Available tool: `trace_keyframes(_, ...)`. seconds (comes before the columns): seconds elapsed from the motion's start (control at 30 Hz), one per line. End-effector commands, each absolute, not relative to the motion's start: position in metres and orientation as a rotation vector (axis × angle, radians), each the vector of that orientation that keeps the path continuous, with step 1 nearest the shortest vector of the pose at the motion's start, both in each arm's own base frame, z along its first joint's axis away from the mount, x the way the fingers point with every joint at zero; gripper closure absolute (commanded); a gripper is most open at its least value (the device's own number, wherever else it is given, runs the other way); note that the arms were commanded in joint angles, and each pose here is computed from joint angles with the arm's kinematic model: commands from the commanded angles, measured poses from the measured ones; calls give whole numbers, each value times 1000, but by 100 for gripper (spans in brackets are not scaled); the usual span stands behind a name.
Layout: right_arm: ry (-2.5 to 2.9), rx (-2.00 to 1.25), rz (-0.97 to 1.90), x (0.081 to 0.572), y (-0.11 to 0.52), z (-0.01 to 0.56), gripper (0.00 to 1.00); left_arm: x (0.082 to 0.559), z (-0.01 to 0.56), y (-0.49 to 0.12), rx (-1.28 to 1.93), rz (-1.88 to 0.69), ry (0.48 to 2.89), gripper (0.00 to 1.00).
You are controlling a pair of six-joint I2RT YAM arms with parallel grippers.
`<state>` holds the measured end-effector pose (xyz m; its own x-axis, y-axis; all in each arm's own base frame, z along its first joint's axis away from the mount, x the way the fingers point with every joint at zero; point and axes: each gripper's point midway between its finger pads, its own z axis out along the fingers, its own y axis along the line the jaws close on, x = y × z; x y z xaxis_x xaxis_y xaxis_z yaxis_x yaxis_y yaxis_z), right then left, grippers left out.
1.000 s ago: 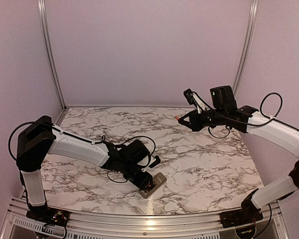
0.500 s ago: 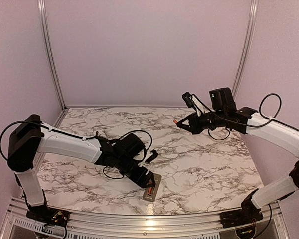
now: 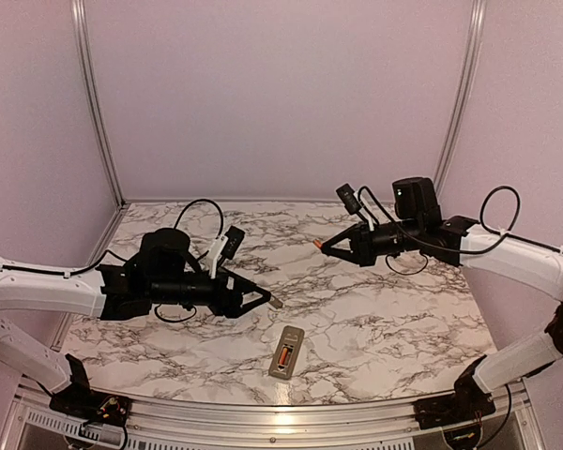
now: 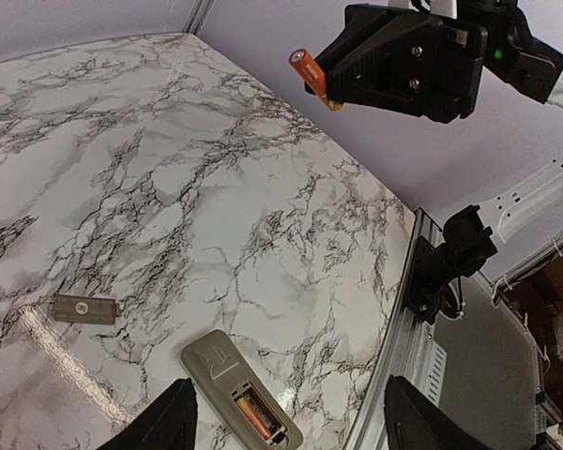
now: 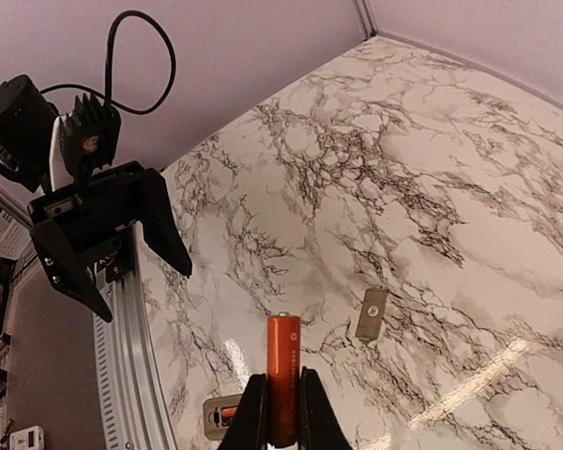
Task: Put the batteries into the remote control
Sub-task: Pass from the right arm to the left
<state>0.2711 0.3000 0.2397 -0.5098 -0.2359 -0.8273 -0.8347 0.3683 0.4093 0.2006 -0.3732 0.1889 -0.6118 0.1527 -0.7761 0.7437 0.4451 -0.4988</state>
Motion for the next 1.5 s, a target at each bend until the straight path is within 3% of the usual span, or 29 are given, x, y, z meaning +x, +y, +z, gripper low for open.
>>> trace_keyframes(0.0,1795,-989,1244,246,320,273,100,202,248,-371,566,-1369,1770,33)
trace_keyframes(0.17,1713,-957,1324,233,335,286,100,205,285,-354,354,-1509,1571,42)
trace_keyframes(0.37,1649,-925,1493,216,348,295,100,203,301,-365,328,-1551,1513,45)
trace_keyframes(0.93,1658,-798,1761,206,362,301,100,221,301,-391,221,-1540,1571,59)
trace_keyframes(1.47,1664,-809,1768,201,365,295,100,220,307,-410,250,-1600,1561,67)
